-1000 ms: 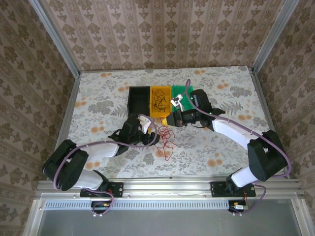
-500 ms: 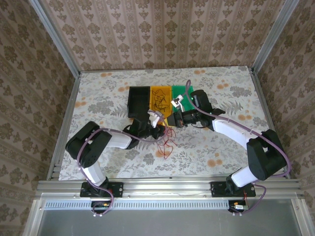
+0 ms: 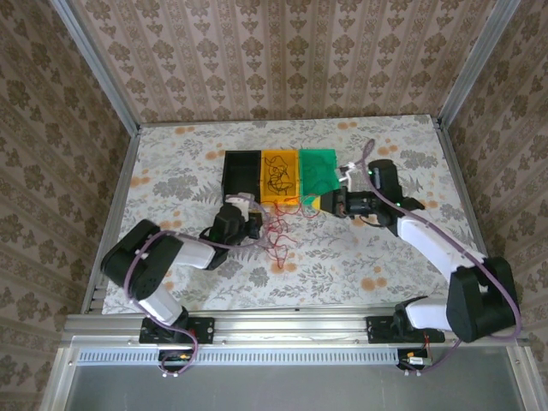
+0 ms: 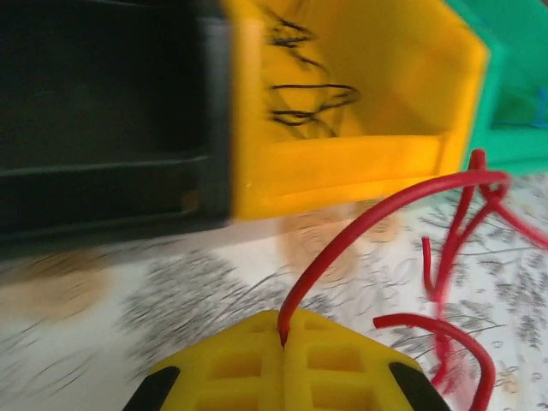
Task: Untangle the cables
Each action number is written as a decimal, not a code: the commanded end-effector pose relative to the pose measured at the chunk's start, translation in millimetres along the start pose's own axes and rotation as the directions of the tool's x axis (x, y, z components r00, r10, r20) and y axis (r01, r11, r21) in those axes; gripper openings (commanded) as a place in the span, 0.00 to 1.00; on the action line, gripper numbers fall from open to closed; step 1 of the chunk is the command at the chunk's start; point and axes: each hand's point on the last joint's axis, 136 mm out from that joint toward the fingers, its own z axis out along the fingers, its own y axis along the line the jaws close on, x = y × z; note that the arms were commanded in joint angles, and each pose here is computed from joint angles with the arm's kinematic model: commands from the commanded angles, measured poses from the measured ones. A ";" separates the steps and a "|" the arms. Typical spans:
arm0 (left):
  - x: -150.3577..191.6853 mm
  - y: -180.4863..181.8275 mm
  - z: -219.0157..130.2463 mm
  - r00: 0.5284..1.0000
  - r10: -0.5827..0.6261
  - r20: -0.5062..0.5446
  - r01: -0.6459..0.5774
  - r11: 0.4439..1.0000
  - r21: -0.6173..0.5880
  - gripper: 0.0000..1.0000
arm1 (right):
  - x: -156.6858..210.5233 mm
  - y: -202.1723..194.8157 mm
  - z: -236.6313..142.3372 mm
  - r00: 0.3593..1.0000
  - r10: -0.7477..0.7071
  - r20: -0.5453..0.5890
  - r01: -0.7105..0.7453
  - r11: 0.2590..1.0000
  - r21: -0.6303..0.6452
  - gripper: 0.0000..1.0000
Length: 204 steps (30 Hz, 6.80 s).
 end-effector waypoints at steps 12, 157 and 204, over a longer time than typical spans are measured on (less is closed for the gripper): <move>14.8 72.3 -68.1 0.992 -0.120 -0.039 0.096 0.921 -0.377 0.00 | -24.8 -118.4 -118.7 0.796 0.146 0.588 -0.439 0.807 0.394 0.00; -36.4 132.8 -114.5 0.898 -0.416 0.141 0.419 0.715 -0.560 0.61 | -97.2 -19.9 282.4 0.736 -0.572 -0.361 0.655 0.466 0.595 0.28; 67.3 24.6 -75.8 0.817 -0.076 -0.571 -0.017 0.988 -0.155 0.43 | 72.2 -32.5 169.6 0.851 -0.269 -0.452 0.432 0.847 0.311 0.50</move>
